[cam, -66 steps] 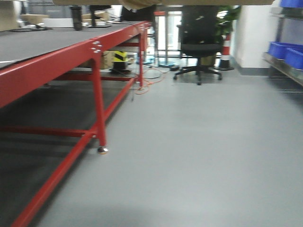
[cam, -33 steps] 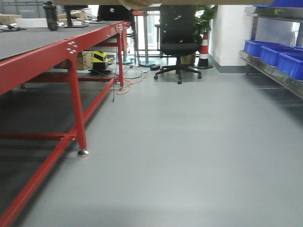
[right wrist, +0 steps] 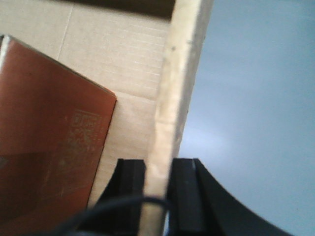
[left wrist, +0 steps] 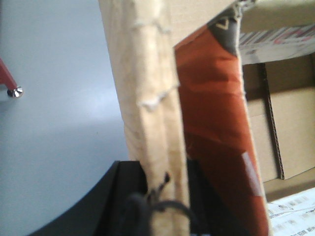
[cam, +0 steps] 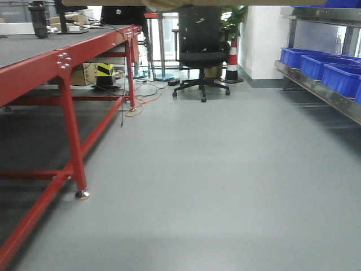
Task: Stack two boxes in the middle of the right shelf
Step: 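Hold the boxes with both grippers while driving away from the table, then keep holding the boxes while driving up to the blue-bin shelf rack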
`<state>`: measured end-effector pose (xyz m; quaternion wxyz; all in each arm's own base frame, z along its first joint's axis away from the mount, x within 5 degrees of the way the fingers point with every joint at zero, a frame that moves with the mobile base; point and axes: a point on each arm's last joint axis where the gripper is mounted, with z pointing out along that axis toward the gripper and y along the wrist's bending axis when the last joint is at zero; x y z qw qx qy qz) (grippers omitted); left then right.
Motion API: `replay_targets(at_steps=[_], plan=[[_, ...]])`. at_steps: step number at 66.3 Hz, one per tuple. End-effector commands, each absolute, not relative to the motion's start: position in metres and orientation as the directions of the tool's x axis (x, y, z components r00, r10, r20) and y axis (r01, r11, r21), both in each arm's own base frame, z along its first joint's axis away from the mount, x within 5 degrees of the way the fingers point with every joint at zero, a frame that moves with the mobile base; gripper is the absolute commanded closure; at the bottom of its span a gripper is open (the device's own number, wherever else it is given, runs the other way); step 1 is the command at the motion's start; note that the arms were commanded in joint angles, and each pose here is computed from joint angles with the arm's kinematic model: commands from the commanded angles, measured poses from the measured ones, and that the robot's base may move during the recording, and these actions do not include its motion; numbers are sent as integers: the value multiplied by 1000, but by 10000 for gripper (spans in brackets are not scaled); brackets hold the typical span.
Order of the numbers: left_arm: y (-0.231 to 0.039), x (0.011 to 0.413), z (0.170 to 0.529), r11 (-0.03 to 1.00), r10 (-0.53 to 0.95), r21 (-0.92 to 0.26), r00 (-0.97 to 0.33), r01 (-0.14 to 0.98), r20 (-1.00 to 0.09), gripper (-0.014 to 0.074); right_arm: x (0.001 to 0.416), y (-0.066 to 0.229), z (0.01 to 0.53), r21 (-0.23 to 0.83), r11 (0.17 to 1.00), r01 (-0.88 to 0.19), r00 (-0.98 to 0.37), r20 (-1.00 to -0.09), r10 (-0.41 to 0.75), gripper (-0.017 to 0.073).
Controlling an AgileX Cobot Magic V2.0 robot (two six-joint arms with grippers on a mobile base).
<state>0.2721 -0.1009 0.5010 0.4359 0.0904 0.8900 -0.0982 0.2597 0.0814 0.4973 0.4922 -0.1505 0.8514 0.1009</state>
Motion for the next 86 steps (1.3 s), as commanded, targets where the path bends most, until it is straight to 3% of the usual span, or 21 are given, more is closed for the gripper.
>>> replay_targets(at_steps=[1, 86], plan=[[-101, 265, 512, 956, 47, -127, -563, 266, -825, 705, 258, 78, 509, -12, 939, -343, -386, -910, -153, 713], [-101, 268, 515, 955, 37, -126, -527, 268, -849, 705, 258, 78, 509, -12, 939, -342, -384, -911, -152, 713]])
